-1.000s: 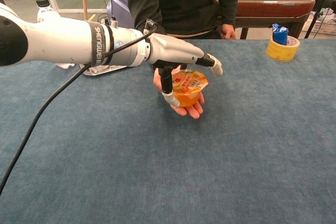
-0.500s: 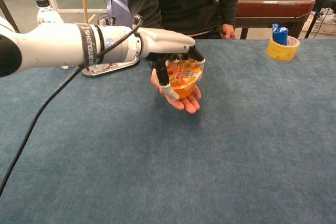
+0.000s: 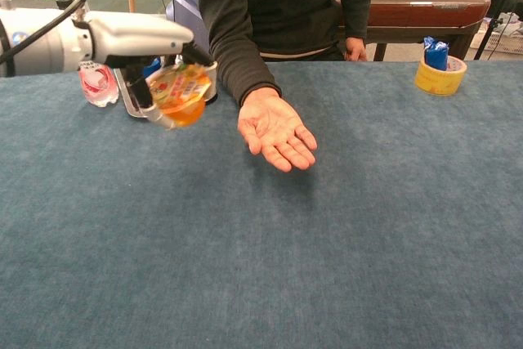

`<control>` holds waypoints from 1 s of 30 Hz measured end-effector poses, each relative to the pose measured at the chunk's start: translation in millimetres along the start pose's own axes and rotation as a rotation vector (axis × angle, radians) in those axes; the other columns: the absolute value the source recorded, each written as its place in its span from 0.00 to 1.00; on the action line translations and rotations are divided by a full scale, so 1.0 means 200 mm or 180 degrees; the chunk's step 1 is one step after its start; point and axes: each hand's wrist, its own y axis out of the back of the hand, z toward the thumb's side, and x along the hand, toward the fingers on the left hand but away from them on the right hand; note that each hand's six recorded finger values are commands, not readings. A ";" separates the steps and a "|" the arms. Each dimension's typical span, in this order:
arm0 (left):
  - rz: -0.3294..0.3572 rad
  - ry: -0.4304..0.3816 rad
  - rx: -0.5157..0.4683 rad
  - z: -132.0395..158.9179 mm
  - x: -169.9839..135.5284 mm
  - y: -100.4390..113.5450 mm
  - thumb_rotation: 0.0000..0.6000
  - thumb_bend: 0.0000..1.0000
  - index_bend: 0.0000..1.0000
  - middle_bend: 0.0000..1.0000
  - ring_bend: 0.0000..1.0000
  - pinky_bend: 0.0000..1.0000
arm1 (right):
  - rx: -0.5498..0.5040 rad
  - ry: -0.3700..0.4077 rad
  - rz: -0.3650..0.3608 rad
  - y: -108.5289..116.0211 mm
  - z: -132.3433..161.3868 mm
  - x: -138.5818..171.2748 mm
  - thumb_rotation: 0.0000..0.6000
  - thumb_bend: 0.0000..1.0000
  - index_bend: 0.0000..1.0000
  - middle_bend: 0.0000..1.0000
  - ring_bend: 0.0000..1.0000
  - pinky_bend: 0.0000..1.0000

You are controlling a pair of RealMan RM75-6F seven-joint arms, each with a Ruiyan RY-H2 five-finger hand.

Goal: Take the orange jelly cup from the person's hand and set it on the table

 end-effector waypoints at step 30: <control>-0.0122 0.0689 -0.0490 -0.12 -0.16 -0.22 1.00 0.17 0.00 0.00 0.00 0.19 | -0.0034 -0.0107 -0.0021 0.00 -0.06 0.05 1.00 0.30 0.20 0.13 0.00 0.08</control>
